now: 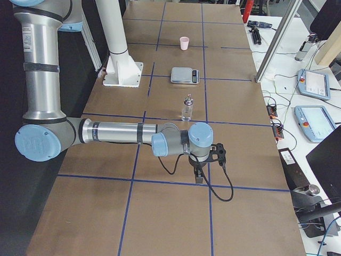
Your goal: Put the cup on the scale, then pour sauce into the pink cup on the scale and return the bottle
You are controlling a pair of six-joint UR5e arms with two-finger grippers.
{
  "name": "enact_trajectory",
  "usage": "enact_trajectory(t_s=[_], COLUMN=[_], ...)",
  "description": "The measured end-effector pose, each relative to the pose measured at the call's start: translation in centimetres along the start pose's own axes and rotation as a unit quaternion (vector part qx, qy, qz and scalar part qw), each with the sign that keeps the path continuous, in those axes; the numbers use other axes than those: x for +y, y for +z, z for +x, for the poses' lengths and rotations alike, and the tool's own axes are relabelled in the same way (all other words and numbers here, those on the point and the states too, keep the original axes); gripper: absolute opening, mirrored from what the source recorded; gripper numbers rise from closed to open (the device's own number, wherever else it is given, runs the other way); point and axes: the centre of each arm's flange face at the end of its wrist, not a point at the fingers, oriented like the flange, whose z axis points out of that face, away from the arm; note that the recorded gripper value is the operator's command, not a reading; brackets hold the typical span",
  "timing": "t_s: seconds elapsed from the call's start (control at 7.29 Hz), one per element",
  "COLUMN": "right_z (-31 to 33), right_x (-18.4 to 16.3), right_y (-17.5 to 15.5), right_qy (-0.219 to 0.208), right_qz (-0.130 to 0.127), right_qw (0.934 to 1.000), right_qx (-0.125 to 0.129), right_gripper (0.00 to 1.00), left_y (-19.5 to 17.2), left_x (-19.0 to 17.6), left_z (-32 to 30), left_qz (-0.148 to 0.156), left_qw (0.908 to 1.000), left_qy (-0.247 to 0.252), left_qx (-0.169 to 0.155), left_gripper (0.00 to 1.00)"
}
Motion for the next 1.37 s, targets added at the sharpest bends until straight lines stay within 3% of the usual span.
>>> enact_trajectory(t_s=[0.41,0.69,0.82,1.1,1.37], right_z=[-0.1,-0.3,-0.3,-0.2,-0.1], right_x=[0.0,0.0,0.1,0.2,0.3], right_y=[-0.1,-0.2,-0.2,-0.1,0.0], right_qy=[-0.001,-0.002,-0.002,-0.001,0.0], right_qz=[0.001,0.002,0.002,0.001,0.0], right_qw=[1.0,1.0,1.0,1.0,1.0], right_qx=[-0.003,-0.004,-0.004,-0.004,-0.004], right_gripper=[1.0,1.0,1.0,1.0,1.0], left_y=[-5.7,-6.1,-5.3,-3.5,-1.1], left_x=[-1.7,-1.8,-1.9,-2.0,-1.2], left_z=[9.1,17.5,21.4,28.4,33.2], left_qz=[0.06,0.06,0.048,0.008,-0.022], left_qw=[0.9937,0.9859,0.9856,0.9901,0.9911], left_qy=[0.093,0.151,0.15,0.072,0.007], left_qx=[0.014,0.04,0.063,0.12,0.131], left_gripper=[1.0,1.0,1.0,1.0,1.0])
